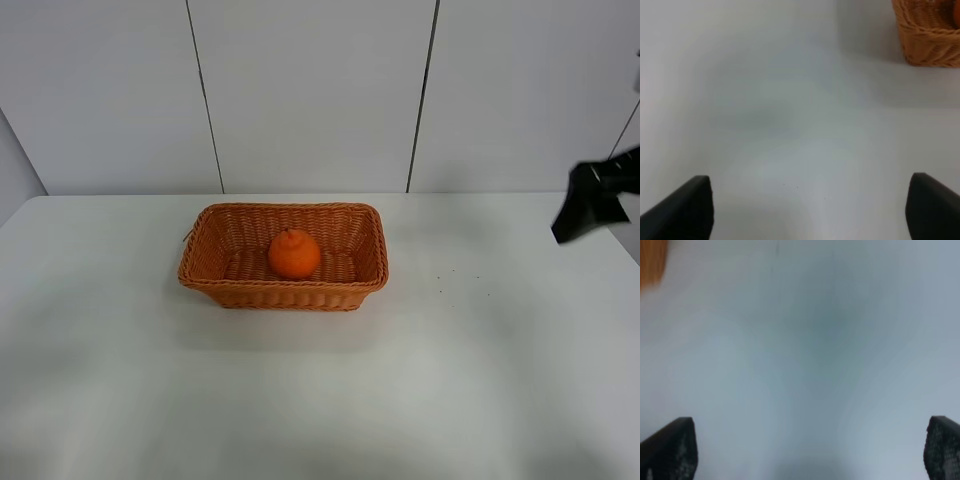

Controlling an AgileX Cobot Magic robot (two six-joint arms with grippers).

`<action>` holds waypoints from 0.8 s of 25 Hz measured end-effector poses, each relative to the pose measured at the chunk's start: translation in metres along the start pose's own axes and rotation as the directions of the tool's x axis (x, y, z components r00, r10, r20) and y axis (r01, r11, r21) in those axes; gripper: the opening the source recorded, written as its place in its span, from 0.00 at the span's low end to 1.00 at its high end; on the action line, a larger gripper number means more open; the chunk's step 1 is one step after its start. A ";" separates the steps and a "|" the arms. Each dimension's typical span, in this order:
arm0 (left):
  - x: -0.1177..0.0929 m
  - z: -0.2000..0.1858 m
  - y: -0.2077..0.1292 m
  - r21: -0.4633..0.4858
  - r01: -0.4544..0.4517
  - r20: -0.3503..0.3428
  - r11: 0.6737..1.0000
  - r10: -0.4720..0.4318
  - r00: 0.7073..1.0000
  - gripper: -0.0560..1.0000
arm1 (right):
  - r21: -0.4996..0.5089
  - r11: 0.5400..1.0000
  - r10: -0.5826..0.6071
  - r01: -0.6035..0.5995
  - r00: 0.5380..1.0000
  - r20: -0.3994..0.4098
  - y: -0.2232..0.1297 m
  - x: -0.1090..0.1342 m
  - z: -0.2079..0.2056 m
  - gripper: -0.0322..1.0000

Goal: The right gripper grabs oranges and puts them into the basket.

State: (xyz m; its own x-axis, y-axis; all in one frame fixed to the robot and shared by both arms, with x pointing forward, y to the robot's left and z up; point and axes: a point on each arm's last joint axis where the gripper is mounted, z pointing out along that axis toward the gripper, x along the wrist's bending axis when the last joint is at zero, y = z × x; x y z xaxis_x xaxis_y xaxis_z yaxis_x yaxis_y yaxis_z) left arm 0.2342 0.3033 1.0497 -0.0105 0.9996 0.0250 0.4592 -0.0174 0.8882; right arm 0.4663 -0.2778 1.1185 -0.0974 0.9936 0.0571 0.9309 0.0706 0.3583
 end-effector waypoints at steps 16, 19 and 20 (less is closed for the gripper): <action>0.000 0.000 0.000 0.000 0.000 0.000 1.000 0.000 1.000 0.89 | -0.587 0.809 -0.024 0.029 1.000 0.017 -0.221 0.003 -0.015 0.70; 0.000 0.000 0.000 0.000 0.000 0.000 1.000 0.000 1.000 0.89 | -0.616 0.787 -0.025 0.031 1.000 0.018 -0.227 0.003 -0.017 0.70; 0.000 0.000 0.000 0.000 0.000 0.000 1.000 0.000 1.000 0.89 | -0.620 0.784 -0.026 0.031 1.000 0.018 -0.227 0.003 -0.018 0.70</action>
State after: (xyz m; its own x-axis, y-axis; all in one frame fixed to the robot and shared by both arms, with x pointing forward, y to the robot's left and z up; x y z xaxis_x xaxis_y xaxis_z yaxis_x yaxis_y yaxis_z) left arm 0.2342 0.3033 1.0497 -0.0105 0.9996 0.0250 0.4592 -0.0174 0.8882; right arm 0.2481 -0.2926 1.0537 -0.1148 0.9929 0.0311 0.5087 0.0319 0.8604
